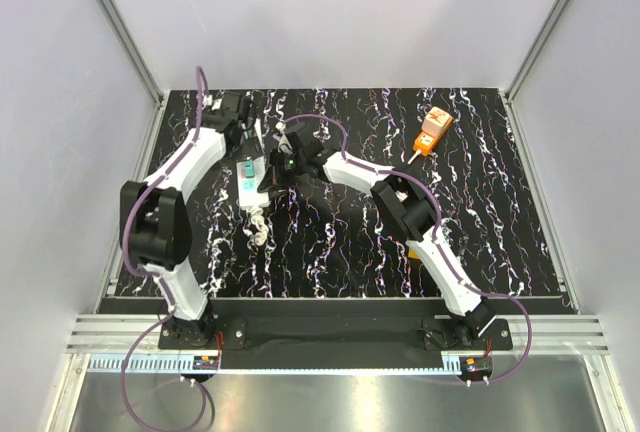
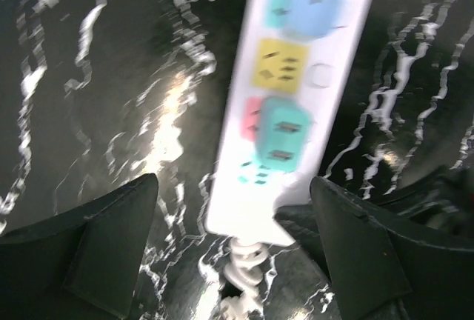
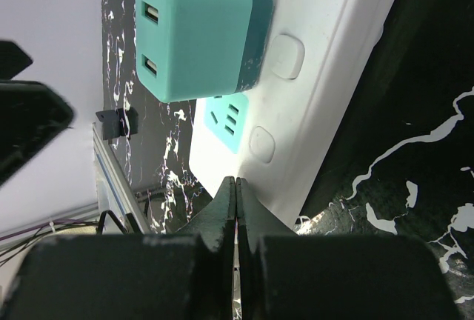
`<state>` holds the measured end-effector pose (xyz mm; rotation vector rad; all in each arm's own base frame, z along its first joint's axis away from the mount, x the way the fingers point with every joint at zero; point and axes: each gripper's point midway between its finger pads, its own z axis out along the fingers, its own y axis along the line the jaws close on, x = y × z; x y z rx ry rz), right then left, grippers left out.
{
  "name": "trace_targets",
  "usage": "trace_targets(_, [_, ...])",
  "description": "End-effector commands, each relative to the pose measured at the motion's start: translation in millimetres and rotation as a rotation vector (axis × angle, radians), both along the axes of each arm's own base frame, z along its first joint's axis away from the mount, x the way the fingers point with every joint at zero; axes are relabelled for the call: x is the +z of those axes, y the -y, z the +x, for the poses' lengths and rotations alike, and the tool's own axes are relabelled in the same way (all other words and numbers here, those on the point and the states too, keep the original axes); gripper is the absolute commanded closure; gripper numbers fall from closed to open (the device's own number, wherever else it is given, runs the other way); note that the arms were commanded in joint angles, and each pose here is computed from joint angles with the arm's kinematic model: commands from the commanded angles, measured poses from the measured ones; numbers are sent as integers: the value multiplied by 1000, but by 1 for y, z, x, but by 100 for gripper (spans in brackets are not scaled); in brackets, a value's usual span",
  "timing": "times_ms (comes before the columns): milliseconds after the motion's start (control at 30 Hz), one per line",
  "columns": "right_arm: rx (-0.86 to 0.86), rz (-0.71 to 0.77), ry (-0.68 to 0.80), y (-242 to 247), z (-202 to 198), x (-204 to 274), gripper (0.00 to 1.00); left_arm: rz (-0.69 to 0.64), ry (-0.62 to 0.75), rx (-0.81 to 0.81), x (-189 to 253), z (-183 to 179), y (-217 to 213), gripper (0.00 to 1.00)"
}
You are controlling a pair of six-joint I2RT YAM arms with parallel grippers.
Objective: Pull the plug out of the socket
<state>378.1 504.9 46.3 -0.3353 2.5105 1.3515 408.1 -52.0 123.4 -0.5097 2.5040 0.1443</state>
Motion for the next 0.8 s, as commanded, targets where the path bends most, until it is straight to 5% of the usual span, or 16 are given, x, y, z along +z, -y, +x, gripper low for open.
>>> trace_targets(0, [-10, -187, -58, 26, -15, -57, 100, 1, 66, -96, 15, 31, 15, 14])
trace_targets(167, [-8, -190, -58, 26, -16, -57, 100, 6, 49, -122, 6, 37, 19, 32])
trace_targets(767, [-9, -188, -65, 26, -15, -58, 100, 6, -6, -148, -34, 35, 22, 41])
